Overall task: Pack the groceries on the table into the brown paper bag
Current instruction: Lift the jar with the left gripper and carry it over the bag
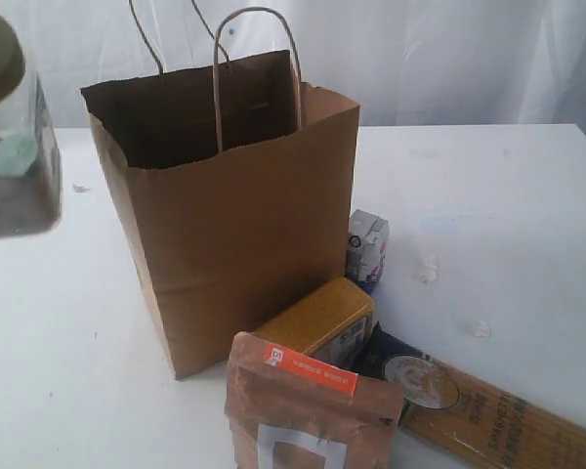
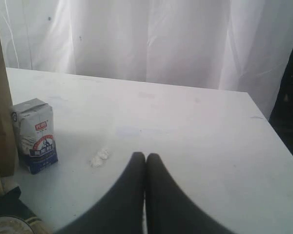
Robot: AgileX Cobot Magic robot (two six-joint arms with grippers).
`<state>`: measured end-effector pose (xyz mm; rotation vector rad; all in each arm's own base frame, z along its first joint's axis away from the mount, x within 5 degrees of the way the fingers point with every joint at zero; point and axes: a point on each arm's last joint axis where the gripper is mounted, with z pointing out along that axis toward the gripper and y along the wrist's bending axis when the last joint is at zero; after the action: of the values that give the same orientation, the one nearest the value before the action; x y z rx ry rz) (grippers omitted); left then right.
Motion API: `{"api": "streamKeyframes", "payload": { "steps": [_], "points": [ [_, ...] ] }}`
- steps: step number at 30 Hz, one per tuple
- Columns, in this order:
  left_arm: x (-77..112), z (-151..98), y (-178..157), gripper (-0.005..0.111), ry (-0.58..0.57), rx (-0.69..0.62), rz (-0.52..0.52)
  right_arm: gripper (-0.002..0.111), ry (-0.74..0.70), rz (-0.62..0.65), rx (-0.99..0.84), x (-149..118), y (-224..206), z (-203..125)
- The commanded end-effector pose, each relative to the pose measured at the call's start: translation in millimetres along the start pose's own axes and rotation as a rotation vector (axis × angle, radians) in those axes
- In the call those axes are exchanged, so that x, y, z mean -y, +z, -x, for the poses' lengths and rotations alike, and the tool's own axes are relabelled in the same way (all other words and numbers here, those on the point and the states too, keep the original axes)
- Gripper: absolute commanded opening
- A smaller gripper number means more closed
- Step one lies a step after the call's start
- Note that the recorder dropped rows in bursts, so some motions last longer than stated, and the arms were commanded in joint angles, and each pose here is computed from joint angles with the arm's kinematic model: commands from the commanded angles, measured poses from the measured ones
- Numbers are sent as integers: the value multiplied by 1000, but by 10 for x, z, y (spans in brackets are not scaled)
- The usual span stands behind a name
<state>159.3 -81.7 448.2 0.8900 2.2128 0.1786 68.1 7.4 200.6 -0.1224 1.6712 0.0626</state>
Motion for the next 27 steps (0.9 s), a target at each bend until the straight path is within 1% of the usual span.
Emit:
{"api": "streamKeyframes", "payload": {
  "steps": [1, 2, 4, 6, 7, 9, 16, 19, 27],
  "points": [
    [-128, 312, -362, 0, -219, 372, 7, 0, -3, -4, 4, 2, -2, -4],
    [-140, 375, -412, 0, -256, 448, -5, 0, -3, -4, 4, 2, -2, -4],
    [-166, 514, -512, 0, -275, 608, -14, 0, -3, -4, 4, 2, -2, -4],
    [-178, 602, -535, 0, -299, 684, -22, 0, -3, -4, 4, 2, -2, -4],
    [-173, 637, -520, 0, -310, 699, -33, 0, -3, -4, 4, 2, -2, -4],
    [-151, 686, -445, 0, -328, 685, -57, 0, -3, -4, 4, 2, -2, -4],
    [-48, 798, -39, 0, -322, 524, -98, 0, -3, -4, 4, 2, -2, -4],
    [-28, 832, 53, 0, -319, 503, -102, 0, -3, -4, 4, 2, -2, -4],
    [65, 863, 133, 0, -369, 466, -203, 0, -3, -4, 4, 2, -2, -4]
  ]
}}
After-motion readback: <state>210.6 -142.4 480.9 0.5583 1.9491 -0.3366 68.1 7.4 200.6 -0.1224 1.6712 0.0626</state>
